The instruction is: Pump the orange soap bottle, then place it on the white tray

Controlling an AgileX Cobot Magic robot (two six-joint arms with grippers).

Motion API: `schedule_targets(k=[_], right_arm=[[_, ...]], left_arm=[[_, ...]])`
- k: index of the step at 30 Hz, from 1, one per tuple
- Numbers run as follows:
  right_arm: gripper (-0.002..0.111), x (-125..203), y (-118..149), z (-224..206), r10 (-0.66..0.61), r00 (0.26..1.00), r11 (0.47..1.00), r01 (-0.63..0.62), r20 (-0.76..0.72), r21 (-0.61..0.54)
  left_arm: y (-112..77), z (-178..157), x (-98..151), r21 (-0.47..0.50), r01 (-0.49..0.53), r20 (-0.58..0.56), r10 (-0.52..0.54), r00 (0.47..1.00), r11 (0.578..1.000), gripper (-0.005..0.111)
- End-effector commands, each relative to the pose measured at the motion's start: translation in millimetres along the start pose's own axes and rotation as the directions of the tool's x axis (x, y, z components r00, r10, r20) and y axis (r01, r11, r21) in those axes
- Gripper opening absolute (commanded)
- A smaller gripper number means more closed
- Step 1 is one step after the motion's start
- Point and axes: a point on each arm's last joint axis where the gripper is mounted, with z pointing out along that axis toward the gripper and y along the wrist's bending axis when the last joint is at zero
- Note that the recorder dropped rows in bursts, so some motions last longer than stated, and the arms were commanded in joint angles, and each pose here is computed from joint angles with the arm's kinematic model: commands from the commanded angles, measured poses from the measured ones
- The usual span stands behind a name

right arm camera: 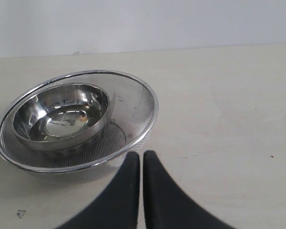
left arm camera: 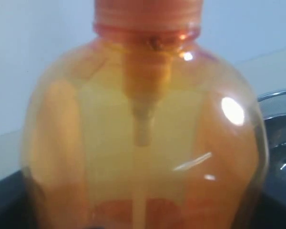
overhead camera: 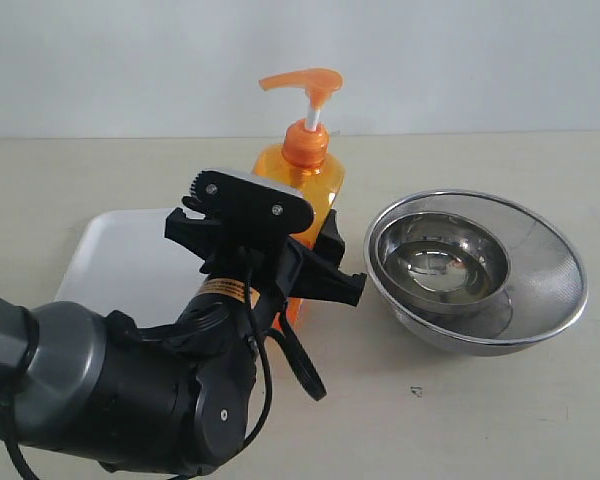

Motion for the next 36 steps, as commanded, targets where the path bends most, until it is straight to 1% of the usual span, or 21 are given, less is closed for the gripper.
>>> schedule_targets(k=[1,6,8,9,11,13,17,18,19,20,21,22,23,24,25,28,30,31,33,35,36], right_arm=[[0.0,-4.9,-0.2,-0.4,-0.022,0.998,1.0,0.022,0.057,0.004],[0.0,-13.4,0.3,-1.3,-0.026,0.988,1.0,0.026,0.15,0.002],[0.0,-22.3,0.8,-3.1,-0.018,0.969,1.0,0.019,0.248,-0.003],[0.0,-26.9,1.1,-4.4,0.022,0.954,1.0,-0.018,0.298,-0.017],[0.0,-37.4,1.2,-8.4,0.14,0.902,0.99,-0.123,0.407,-0.069],[0.0,-43.9,0.6,-11.7,0.248,0.848,0.969,-0.214,0.468,-0.125],[0.0,-55.5,0.0,-19.3,0.334,0.745,0.942,-0.265,0.577,-0.204],[0.0,-63.2,-0.2,-25.9,0.421,0.65,0.907,-0.304,0.632,-0.291],[0.0,-66.9,-0.1,-29.8,0.481,0.592,0.877,-0.326,0.647,-0.354],[0.0,-69.6,0.1,-32.8,0.515,0.55,0.857,-0.331,0.657,-0.395],[0.0,-70.5,0.4,-33.9,0.516,0.542,0.856,-0.323,0.664,-0.403],[0.0,-79.3,3.0,-38.2,0.491,0.555,0.871,-0.29,0.672,-0.397],[0.0,-88.8,6.6,-39.6,0.44,0.611,0.896,-0.253,0.658,-0.364],[0.0,-95.4,9.1,-38.0,0.382,0.683,0.921,-0.227,0.623,-0.316],[0.0,-112.0,11.8,-36.3,0.294,0.774,0.952,-0.185,0.561,-0.244],[0.0,-155.1,8.7,-23.6,0.288,0.865,0.957,-0.257,0.41,-0.131],[0.0,-173.6,6.7,-4.9,0.219,0.937,0.975,-0.221,0.273,-0.025],[0.0,-181.8,10.0,8.4,0.153,0.969,0.988,-0.154,0.195,-0.01],[0.0,-191.6,25.8,34.3,0.009,1.0,0.997,-0.007,0.022,-0.075],[0.0,-199.2,41.4,53.8,-0.094,0.991,0.984,0.079,-0.093,-0.16],[0.0,-202.0,51.0,69.0,-0.164,0.971,0.969,0.126,-0.174,-0.211]], left_arm=[[0.4,-0.6,6.7,0.007,-0.044,-0.059,0.044,0.997,0.999,0.005],[-0.4,-0.7,7.5,0.016,-0.044,-0.067,0.045,0.997,0.999,0.005],[-0.4,-0.7,7.5,0.016,-0.044,-0.067,0.045,0.997,0.999,0.005],[-0.4,-0.7,7.5,0.016,-0.044,-0.067,0.045,0.997,0.999,0.005],[-0.4,-0.7,7.5,0.016,-0.044,-0.067,0.045,0.997,0.999,0.005],[-0.5,-0.7,7.7,0.017,-0.044,-0.069,0.045,0.997,0.999,0.005],[-1.1,-0.7,7.3,0.024,-0.055,-0.064,0.057,0.996,0.998,0.005],[-1.0,-0.7,7.2,0.023,-0.055,-0.063,0.057,0.996,0.998,0.005],[-1.0,-0.7,7.2,0.023,-0.055,-0.063,0.057,0.996,0.998,0.005],[-1.3,-0.7,7.0,0.026,-0.057,-0.061,0.059,0.996,0.998,0.005],[-1.7,-0.7,6.8,0.03,-0.06,-0.058,0.062,0.996,0.998,0.005],[-1.7,-0.7,6.8,0.031,-0.06,-0.058,0.062,0.996,0.998,0.005],[-2.0,-0.7,6.6,0.034,-0.062,-0.056,0.064,0.996,0.998,0.005],[-2.1,-0.7,6.5,0.035,-0.063,-0.055,0.065,0.996,0.997,0.005],[-1.9,-0.7,6.6,0.033,-0.062,-0.056,0.064,0.996,0.998,0.005],[-2.3,-0.7,6.4,0.038,-0.067,-0.053,0.069,0.996,0.997,0.005],[-2.8,-0.7,6.1,0.043,-0.07,-0.049,0.073,0.996,0.997,0.005],[-3.3,-0.7,6.0,0.049,-0.072,-0.048,0.074,0.996,0.996,0.005],[-3.3,-0.7,6.0,0.049,-0.072,-0.048,0.074,0.996,0.996,0.005],[-3.3,-0.7,6.0,0.049,-0.072,-0.048,0.074,0.996,0.996,0.005],[-3.5,-0.7,6.3,0.051,-0.071,-0.051,0.074,0.996,0.996,0.005]])
